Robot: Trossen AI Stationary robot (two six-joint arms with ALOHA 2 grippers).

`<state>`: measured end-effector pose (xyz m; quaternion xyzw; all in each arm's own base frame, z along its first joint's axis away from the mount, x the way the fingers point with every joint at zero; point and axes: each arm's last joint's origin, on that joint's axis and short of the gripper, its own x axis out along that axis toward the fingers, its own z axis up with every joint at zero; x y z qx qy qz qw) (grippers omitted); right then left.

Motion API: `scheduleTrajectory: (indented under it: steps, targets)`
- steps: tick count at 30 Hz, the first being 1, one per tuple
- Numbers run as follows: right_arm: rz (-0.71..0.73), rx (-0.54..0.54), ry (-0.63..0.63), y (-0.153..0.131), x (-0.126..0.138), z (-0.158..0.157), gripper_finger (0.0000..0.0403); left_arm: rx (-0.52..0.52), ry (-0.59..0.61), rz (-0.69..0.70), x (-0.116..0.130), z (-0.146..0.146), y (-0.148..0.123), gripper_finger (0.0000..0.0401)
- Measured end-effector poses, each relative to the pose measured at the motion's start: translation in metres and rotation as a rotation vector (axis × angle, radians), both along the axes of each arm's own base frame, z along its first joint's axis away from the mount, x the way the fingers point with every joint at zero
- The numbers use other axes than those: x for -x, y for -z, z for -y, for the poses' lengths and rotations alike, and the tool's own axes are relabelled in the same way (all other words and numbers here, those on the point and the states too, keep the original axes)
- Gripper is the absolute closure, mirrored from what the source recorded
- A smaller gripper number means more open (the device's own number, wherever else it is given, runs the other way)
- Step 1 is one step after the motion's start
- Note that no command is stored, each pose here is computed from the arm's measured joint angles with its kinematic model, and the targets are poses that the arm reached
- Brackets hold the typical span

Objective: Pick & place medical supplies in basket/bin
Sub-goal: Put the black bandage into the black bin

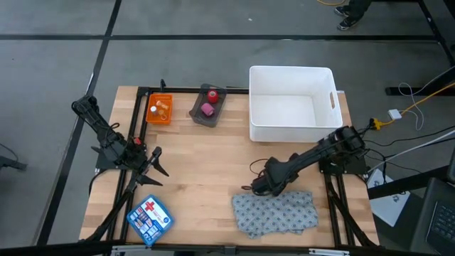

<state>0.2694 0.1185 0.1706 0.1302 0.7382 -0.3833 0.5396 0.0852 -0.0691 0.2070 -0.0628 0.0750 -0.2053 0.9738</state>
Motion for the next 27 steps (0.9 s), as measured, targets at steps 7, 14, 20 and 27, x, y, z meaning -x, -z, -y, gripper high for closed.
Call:
scheduleTrajectory:
  steps: [7, 14, 20, 27]
  targets:
    - [-0.012, -0.019, 0.013, 0.026, 0.012, 0.004, 0.012, 0.0, 0.0, 0.0, 0.0, 0.0, 0.0, 0.0219]
    - [-0.027, -0.026, 0.043, 0.04, 0.021, 0.008, 0.012, 0.0, 0.001, 0.0, 0.0, 0.0, 0.0, 0.0219]
    - [-0.012, -0.04, 0.049, 0.041, 0.02, 0.007, 0.0122, -0.001, 0.001, 0.0, 0.0, 0.0, 0.0, 0.0219]
    - [0.008, -0.041, 0.075, 0.041, 0.018, 0.006, 0.0156, -0.001, 0.001, 0.0, 0.0, 0.0, 0.0, 0.0219]
